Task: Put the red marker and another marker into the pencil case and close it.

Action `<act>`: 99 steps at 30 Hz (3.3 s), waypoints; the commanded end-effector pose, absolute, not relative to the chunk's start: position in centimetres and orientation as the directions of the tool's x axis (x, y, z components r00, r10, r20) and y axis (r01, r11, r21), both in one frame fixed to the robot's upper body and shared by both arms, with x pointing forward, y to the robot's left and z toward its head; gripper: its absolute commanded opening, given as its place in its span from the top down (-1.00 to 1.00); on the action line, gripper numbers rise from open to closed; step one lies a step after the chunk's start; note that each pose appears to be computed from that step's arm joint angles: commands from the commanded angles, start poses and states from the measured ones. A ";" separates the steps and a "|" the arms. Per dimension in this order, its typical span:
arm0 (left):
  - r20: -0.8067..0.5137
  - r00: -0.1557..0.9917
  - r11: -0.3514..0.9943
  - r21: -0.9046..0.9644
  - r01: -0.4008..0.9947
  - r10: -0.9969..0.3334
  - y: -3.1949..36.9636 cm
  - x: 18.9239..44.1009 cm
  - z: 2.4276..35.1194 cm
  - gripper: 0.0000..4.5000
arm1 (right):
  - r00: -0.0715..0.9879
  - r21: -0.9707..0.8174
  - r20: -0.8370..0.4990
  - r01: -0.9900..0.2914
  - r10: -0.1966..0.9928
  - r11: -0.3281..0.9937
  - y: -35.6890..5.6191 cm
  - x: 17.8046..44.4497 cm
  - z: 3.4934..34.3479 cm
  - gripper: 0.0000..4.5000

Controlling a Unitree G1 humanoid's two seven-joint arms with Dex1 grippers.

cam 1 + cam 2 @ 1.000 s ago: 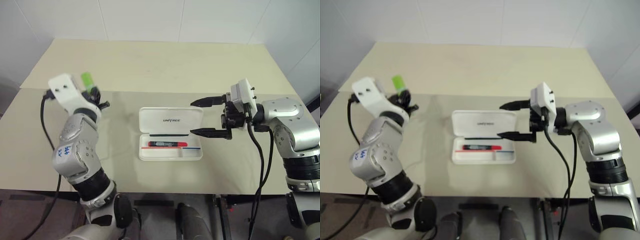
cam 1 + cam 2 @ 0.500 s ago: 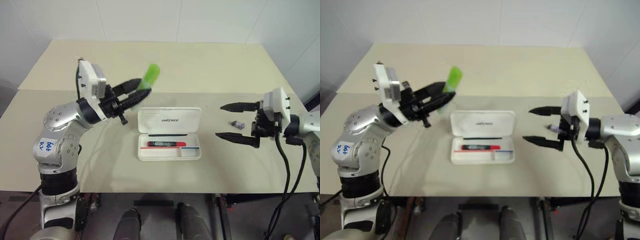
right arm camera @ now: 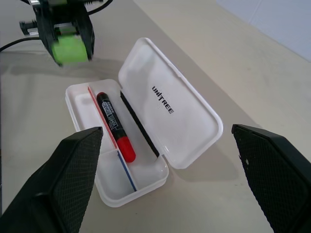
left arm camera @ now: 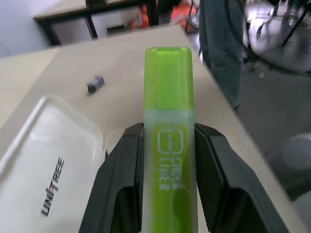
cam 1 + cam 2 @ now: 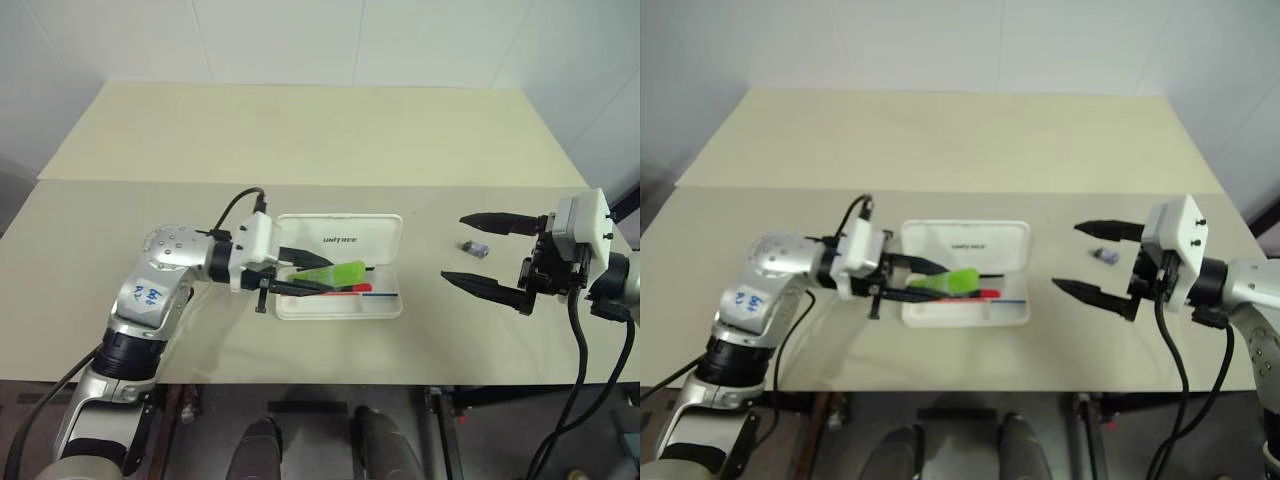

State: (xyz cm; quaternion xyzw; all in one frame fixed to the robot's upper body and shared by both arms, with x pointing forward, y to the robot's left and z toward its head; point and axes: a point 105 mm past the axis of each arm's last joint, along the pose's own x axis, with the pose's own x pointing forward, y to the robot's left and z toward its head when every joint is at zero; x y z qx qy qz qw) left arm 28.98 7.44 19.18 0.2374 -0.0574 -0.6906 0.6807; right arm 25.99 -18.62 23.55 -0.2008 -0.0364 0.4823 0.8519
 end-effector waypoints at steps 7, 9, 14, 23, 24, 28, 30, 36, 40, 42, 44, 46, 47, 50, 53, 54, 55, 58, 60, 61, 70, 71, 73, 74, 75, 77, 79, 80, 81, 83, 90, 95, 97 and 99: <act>-0.338 0.053 -0.102 0.426 0.899 -0.940 6.2 29.9 16.8 0.55 | 0.543 -0.400 -0.072 -0.784 0.837 0.475 -17.7 25.4 24.6 -1.00; -0.357 0.050 -0.108 0.411 0.905 -0.933 6.2 30.0 16.2 0.55 | 0.543 -0.399 -0.067 -0.783 0.837 0.476 -17.5 25.4 24.6 -1.00; -0.398 0.042 -0.128 0.392 0.911 -0.916 6.4 29.9 15.0 0.55 | 0.543 -0.398 -0.059 -0.782 0.838 0.479 -17.2 25.4 24.7 -1.00; -0.443 0.045 -0.128 0.352 0.927 -0.896 7.0 29.9 14.1 0.55 | 0.542 -0.397 -0.047 -0.781 0.839 0.482 -16.9 25.5 24.7 -1.00; -0.450 0.048 -0.126 0.349 0.928 -0.892 7.2 30.0 14.0 0.55 | 0.542 -0.397 -0.044 -0.780 0.839 0.483 -16.9 25.5 24.7 -1.00; -0.462 0.062 -0.112 0.339 0.934 -0.884 7.5 30.2 13.8 0.55 | 0.540 -0.397 -0.040 -0.781 0.841 0.482 -16.7 25.5 24.7 -1.00; -0.469 0.063 -0.114 0.339 0.934 -0.881 7.5 30.3 13.8 0.55 | 0.540 -0.398 -0.039 -0.780 0.841 0.482 -16.7 25.5 24.7 -1.00; -0.480 0.059 -0.123 0.339 0.933 -0.875 7.5 30.4 13.8 0.21 | 0.539 -0.401 -0.034 -0.779 0.842 0.482 -16.6 25.7 24.8 -1.00; -0.484 0.078 -0.111 0.349 0.930 -0.872 7.4 30.7 13.6 -0.34 | 0.538 -0.402 -0.031 -0.779 0.843 0.482 -16.6 25.7 24.8 -1.00; -0.473 0.077 -0.110 0.355 0.928 -0.878 7.2 30.7 13.8 -0.68 | 0.538 -0.401 -0.031 -0.779 0.843 0.482 -16.6 25.7 24.8 -1.00; -0.462 0.072 -0.112 0.359 0.927 -0.884 7.0 30.7 14.0 -0.96 | 0.537 -0.401 -0.031 -0.779 0.843 0.482 -16.5 25.7 24.8 -1.00; -0.451 0.072 -0.111 0.367 0.923 -0.890 6.8 30.7 14.2 -0.96 | 0.536 -0.399 -0.031 -0.781 0.844 0.481 -16.5 25.7 24.7 -1.00; -0.428 0.071 -0.100 0.365 0.926 -0.901 6.6 30.7 14.7 -0.96 | 0.536 -0.395 -0.030 -0.782 0.844 0.482 -16.5 25.8 24.7 -1.00; -0.385 0.054 -0.093 0.355 0.930 -0.921 6.2 30.3 15.6 -0.96 | 0.536 -0.388 -0.029 -0.784 0.844 0.485 -16.5 26.0 24.6 -1.00; -0.289 0.020 -0.082 0.336 0.938 -0.957 5.9 29.8 17.6 -0.96 | 0.554 -0.359 -0.034 -0.784 0.832 0.507 -17.4 26.9 24.1 -1.00; -0.260 0.015 -0.075 0.330 0.941 -0.966 6.0 29.7 18.2 -0.96 | 0.561 -0.348 -0.038 -0.783 0.827 0.515 -17.7 27.2 23.8 -1.00; -0.242 0.007 -0.074 0.325 0.943 -0.970 6.1 29.5 18.7 -0.96 | 0.572 -0.342 -0.052 -0.781 0.819 0.523 -18.2 27.6 23.5 -1.00; -0.190 -0.016 -0.077 0.316 0.946 -0.982 7.0 29.2 20.6 -0.99 | 0.613 -0.337 -0.092 -0.761 0.785 0.555 -20.3 28.9 22.6 -1.00; -0.169 0.002 -0.054 0.322 0.945 -0.986 7.5 29.3 21.7 -0.99 | 0.626 -0.344 -0.135 -0.756 0.768 0.556 -21.3 29.4 21.8 -1.00; -0.150 0.024 -0.028 0.338 0.941 -0.988 7.9 29.5 22.7 -0.99 | 0.633 -0.339 -0.160 -0.755 0.757 0.560 -21.9 29.7 21.3 -1.00; -0.042 0.123 0.097 0.391 0.915 -0.991 10.0 29.9 29.1 -0.99 | 0.691 -0.276 -0.228 -0.722 0.686 0.635 -26.2 34.1 18.2 -1.00; -0.043 0.122 0.096 0.388 0.917 -0.992 10.1 29.8 29.2 -0.99 | 0.690 -0.273 -0.237 -0.723 0.684 0.635 -26.3 34.5 17.9 -1.00; -0.052 0.130 0.099 0.395 0.913 -0.990 10.3 29.8 29.4 -0.99 | 0.687 -0.271 -0.249 -0.726 0.683 0.632 -26.4 35.3 17.4 -1.00; -0.057 0.132 0.099 0.399 0.911 -0.990 10.3 29.8 29.4 -0.99 | 0.686 -0.272 -0.250 -0.727 0.683 0.630 -26.5 35.5 17.3 -1.00; -0.063 0.133 0.097 0.399 0.912 -0.989 10.4 29.8 29.3 -0.99 | 0.684 -0.268 -0.250 -0.729 0.685 0.630 -26.5 35.7 17.2 -1.00; -0.081 0.137 0.094 0.395 0.914 -0.987 10.7 29.7 29.2 -0.99 | 0.680 -0.259 -0.263 -0.733 0.684 0.629 -26.5 36.2 16.8 -1.00; -0.114 0.146 0.090 0.393 0.915 -0.983 11.3 29.5 28.9 -0.99 | 0.681 -0.249 -0.290 -0.733 0.673 0.634 -26.6 37.0 15.9 -1.00; -0.117 0.149 0.092 0.389 0.916 -0.982 11.4 29.4 28.9 -0.99 | 0.681 -0.246 -0.303 -0.731 0.666 0.636 -26.7 37.3 15.5 -1.00; -0.122 0.150 0.092 0.389 0.917 -0.981 11.5 29.3 28.9 -0.99 | 0.687 -0.248 -0.309 -0.726 0.658 0.641 -26.9 37.6 15.4 -1.00; -0.128 0.157 0.095 0.396 0.913 -0.979 11.7 29.2 29.0 -0.99 | 0.698 -0.251 -0.314 -0.715 0.644 0.653 -27.3 37.9 15.2 -1.00; -0.125 0.172 0.105 0.415 0.904 -0.977 11.7 28.8 29.4 -0.99 | 0.745 -0.263 -0.308 -0.664 0.591 0.700 -28.0 39.1 15.1 -1.00; -0.130 0.173 0.104 0.424 0.900 -0.976 11.7 28.4 29.5 -0.99 | 0.744 -0.256 -0.387 -0.654 0.544 0.712 -28.7 39.0 13.4 -1.00; -0.127 0.176 0.106 0.427 0.898 -0.976 11.7 28.4 29.7 -0.99 | 0.740 -0.249 -0.413 -0.653 0.531 0.716 -29.0 38.9 12.7 -1.00; -0.126 0.180 0.109 0.431 0.896 -0.976 11.8 28.3 29.8 -0.99 | 0.737 -0.234 -0.419 -0.652 0.531 0.721 -29.0 38.8 12.5 -1.00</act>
